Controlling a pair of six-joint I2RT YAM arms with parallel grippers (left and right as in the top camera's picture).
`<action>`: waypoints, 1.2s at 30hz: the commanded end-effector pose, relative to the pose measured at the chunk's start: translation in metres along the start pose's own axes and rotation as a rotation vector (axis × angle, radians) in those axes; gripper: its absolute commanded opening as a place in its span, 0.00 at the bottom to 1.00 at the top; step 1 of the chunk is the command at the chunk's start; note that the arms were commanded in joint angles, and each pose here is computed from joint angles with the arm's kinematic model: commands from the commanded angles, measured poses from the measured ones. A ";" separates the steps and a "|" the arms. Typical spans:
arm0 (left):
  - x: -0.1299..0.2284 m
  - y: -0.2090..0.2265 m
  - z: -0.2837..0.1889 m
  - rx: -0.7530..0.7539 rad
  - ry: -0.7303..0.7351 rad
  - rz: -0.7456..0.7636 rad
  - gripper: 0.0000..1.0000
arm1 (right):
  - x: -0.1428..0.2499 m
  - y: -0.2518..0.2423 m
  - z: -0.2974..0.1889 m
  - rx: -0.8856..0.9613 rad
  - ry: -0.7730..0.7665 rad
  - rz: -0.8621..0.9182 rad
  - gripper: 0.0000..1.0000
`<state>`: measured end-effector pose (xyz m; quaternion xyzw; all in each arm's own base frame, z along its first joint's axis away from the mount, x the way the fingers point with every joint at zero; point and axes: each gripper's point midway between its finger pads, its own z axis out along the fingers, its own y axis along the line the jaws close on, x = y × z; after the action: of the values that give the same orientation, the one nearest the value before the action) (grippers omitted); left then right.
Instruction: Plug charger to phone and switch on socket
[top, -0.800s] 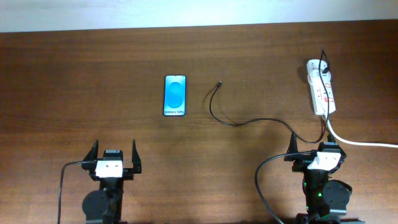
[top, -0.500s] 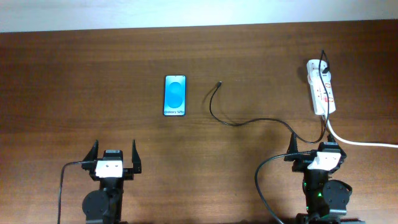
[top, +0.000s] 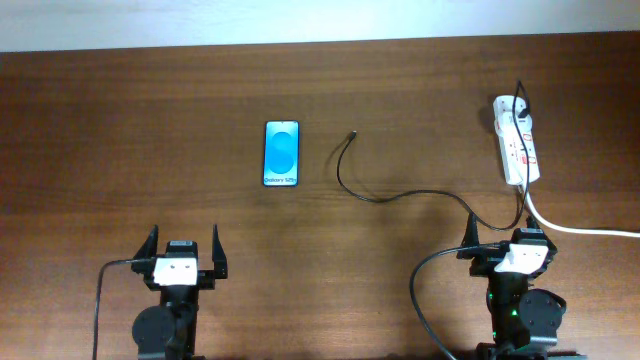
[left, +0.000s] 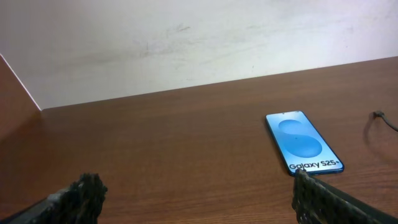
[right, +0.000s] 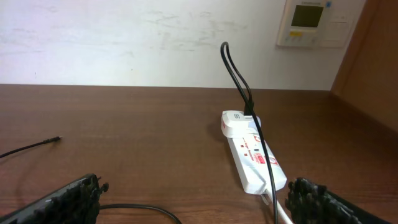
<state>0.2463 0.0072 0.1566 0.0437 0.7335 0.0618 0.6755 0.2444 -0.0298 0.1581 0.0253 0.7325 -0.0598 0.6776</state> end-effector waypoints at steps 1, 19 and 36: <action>0.001 0.003 0.000 -0.013 0.003 0.012 0.99 | 0.002 -0.001 0.000 0.008 0.004 0.002 0.99; 0.000 -0.001 0.000 0.006 -0.001 0.012 0.99 | 0.002 -0.001 0.000 0.008 0.004 0.002 0.98; -0.001 -0.002 0.000 0.014 -0.004 -0.090 0.99 | 0.002 -0.001 0.000 0.008 0.004 0.002 0.98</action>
<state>0.2463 0.0064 0.1567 0.0199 0.7344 0.0368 0.6774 0.2444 -0.0298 0.1581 0.0255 0.7325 -0.0595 0.6776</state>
